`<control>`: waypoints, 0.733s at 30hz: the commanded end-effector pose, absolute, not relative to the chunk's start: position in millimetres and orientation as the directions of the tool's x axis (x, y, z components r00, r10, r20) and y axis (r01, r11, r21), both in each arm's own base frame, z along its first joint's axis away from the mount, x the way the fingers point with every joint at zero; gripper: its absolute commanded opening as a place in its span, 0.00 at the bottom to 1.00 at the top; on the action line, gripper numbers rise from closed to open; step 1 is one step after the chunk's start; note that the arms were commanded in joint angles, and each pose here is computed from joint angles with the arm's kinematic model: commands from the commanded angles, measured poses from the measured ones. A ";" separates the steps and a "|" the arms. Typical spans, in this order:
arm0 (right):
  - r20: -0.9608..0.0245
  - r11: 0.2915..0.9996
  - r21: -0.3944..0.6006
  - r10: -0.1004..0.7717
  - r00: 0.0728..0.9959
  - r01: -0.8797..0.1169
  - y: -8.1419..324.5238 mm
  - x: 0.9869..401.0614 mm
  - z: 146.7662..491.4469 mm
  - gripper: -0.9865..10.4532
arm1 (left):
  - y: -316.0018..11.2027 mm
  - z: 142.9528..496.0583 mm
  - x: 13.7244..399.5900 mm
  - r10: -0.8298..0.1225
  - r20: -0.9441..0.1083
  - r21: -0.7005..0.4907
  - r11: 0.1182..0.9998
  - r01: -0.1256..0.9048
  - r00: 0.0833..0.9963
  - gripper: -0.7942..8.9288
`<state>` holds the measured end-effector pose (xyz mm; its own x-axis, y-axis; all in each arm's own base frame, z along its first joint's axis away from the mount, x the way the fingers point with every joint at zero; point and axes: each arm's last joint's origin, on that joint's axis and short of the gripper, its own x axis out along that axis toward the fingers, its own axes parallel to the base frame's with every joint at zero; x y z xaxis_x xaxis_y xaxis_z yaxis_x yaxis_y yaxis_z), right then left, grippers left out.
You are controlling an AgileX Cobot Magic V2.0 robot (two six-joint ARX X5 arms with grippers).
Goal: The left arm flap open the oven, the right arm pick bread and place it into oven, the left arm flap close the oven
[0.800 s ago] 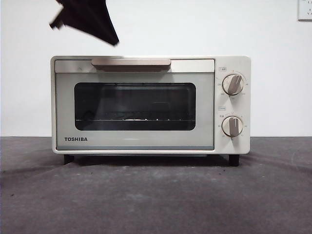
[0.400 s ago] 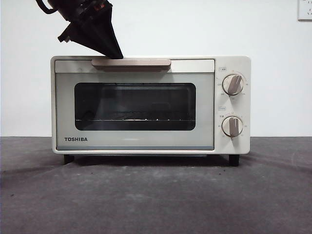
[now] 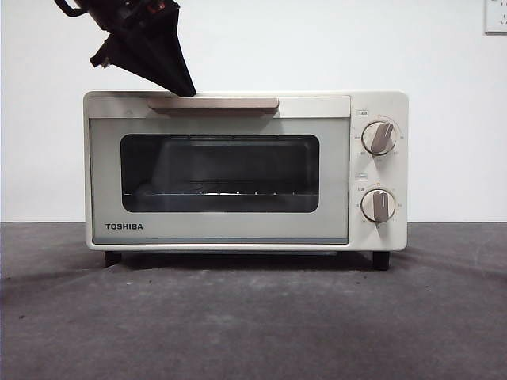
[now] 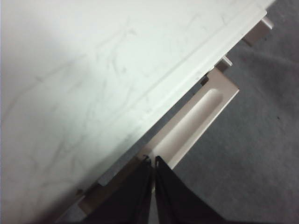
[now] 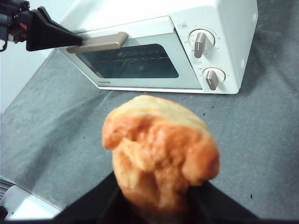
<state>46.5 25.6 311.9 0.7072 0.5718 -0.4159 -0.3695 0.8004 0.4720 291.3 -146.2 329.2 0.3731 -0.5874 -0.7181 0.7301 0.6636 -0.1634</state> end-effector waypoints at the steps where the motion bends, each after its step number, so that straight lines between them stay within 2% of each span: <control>1: -0.404 0.797 0.468 0.578 0.709 -0.382 26.0 46.8 314.2 0.18 | -153.1 319.6 290.3 -0.547 -0.768 -0.151 0.659 0.737 0.333 0.10; 7: -0.406 0.796 0.470 0.580 0.707 -0.383 26.0 46.7 314.1 0.18 | -165.1 315.9 280.0 -0.501 -0.808 -0.116 0.653 0.749 0.311 0.10; 14: -0.405 0.795 0.469 0.580 0.707 -0.384 26.0 46.6 314.1 0.18 | -166.9 314.8 270.7 -0.494 -0.818 -0.117 0.643 0.757 0.294 0.10; 22: -0.405 0.795 0.469 0.580 0.707 -0.384 26.0 46.6 314.1 0.18 | -154.3 305.0 247.0 -0.529 -0.774 -0.121 0.664 0.738 0.349 0.10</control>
<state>46.5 25.6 311.8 0.7060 0.5729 -0.4164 -0.3702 0.7997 0.4726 245.1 -153.2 311.1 0.3359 -0.5518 -0.7633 0.7586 0.6388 -0.1280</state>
